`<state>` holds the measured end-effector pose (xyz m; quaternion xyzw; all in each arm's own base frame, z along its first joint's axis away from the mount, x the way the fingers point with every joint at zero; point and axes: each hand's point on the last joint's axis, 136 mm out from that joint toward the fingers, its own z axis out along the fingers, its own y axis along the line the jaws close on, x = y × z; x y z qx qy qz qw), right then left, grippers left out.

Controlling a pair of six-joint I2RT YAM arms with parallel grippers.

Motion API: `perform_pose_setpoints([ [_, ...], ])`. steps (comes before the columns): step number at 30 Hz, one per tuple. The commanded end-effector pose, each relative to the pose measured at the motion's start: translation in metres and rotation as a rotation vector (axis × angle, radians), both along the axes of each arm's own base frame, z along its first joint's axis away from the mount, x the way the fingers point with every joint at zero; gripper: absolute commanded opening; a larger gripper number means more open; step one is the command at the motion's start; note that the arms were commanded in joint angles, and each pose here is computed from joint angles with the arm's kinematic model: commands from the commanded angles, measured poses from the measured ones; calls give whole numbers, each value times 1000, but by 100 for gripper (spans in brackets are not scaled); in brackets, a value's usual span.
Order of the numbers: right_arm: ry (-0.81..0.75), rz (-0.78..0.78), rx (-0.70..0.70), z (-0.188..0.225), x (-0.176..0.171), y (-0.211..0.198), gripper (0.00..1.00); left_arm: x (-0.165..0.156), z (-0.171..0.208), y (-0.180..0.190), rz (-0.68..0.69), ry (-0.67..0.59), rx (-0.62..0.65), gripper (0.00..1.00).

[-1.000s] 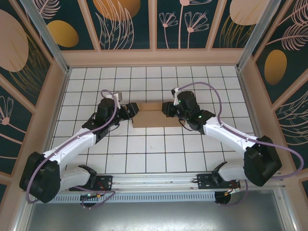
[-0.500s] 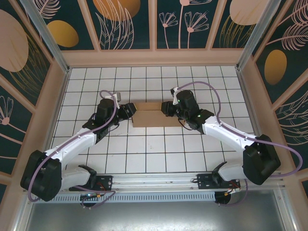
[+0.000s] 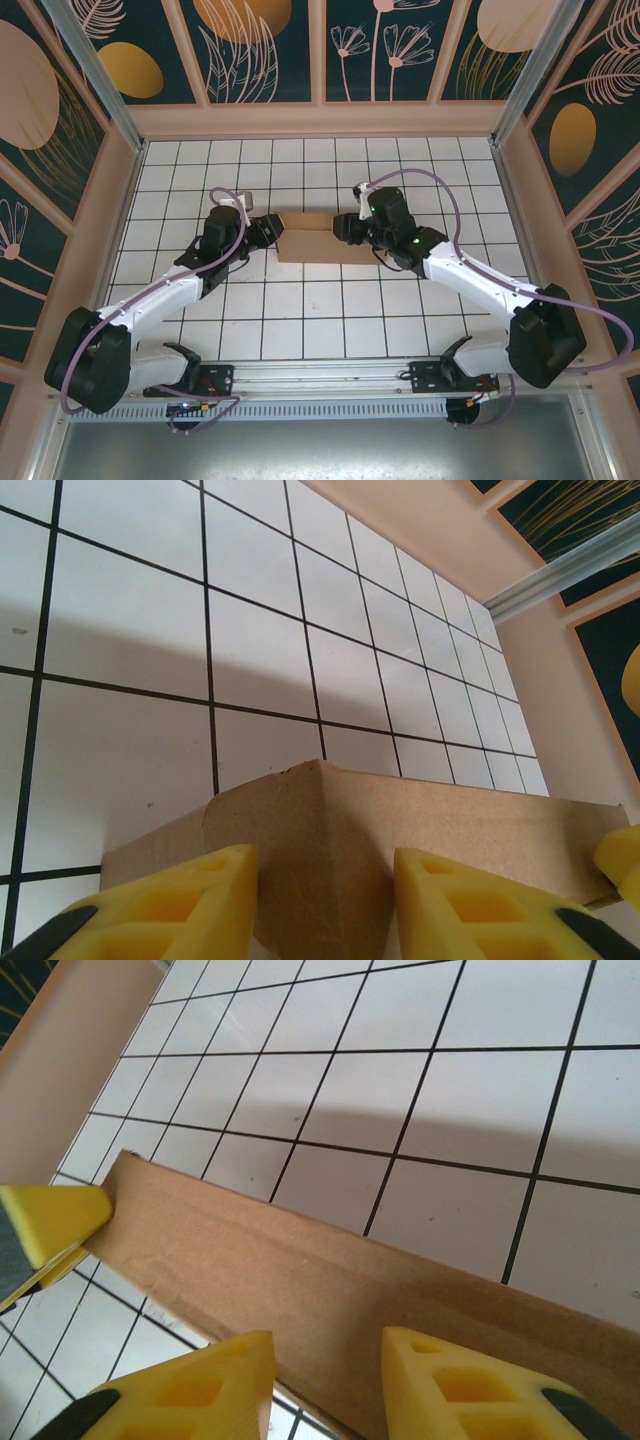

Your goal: Fold the paper box

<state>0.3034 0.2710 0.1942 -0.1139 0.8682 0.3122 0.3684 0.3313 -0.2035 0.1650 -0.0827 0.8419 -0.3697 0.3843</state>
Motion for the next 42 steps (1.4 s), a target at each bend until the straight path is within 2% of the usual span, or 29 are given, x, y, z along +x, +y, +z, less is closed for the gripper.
perform_pose_setpoints([
  [1, -18, 46, 35, 28, -12, 0, 38, -8, -21, 0, -19, 45, 49, 40],
  [6, -68, -42, 39, 50, -10, -31, 48, -8, -19, -2, -23, 40, 58, 40],
  [11, -68, -259, -17, 42, 0, -86, 61, -9, -20, -4, -24, 38, 62, 40],
  [14, -35, -384, -33, 27, 7, -120, 63, -10, -21, -4, -27, 38, 68, 40],
  [22, 5, -460, -59, 0, 11, -136, 67, -10, -20, -3, -24, 36, 70, 41],
  [27, 66, -410, 15, -20, 9, -120, 66, -11, -20, -4, -27, 32, 60, 40],
  [31, 94, -339, 95, -26, 9, -100, 60, -9, -16, -9, -39, 18, 25, 41],
  [38, 41, -238, 189, -13, 15, -77, 45, -1, 2, -18, -49, -46, -43, 38],
  [42, -9, -206, 227, 0, 25, -68, 44, 5, 14, -23, -53, -95, -83, 37],
])
